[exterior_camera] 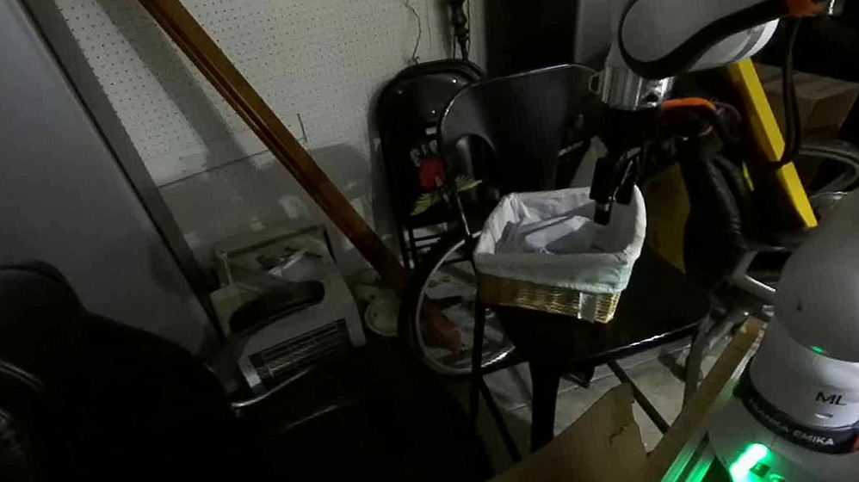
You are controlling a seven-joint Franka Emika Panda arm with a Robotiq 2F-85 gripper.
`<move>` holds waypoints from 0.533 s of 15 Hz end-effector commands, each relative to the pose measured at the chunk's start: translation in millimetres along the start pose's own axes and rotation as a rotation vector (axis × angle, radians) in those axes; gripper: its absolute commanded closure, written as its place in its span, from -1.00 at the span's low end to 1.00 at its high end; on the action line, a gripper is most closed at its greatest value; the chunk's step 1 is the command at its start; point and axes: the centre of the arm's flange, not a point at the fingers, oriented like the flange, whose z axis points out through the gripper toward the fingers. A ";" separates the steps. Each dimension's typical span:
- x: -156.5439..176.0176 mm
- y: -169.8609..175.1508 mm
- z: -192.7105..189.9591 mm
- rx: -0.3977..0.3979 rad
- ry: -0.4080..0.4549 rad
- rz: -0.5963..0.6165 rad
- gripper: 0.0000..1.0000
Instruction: Remove the white cloth from the basket.
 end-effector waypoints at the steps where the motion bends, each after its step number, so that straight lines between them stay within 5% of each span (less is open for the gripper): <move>1: -0.4 -0.2 1.4 0.001 -0.003 0.000 -1.00; 8: 8.4 0.5 4.7 0.003 -0.005 0.018 -1.00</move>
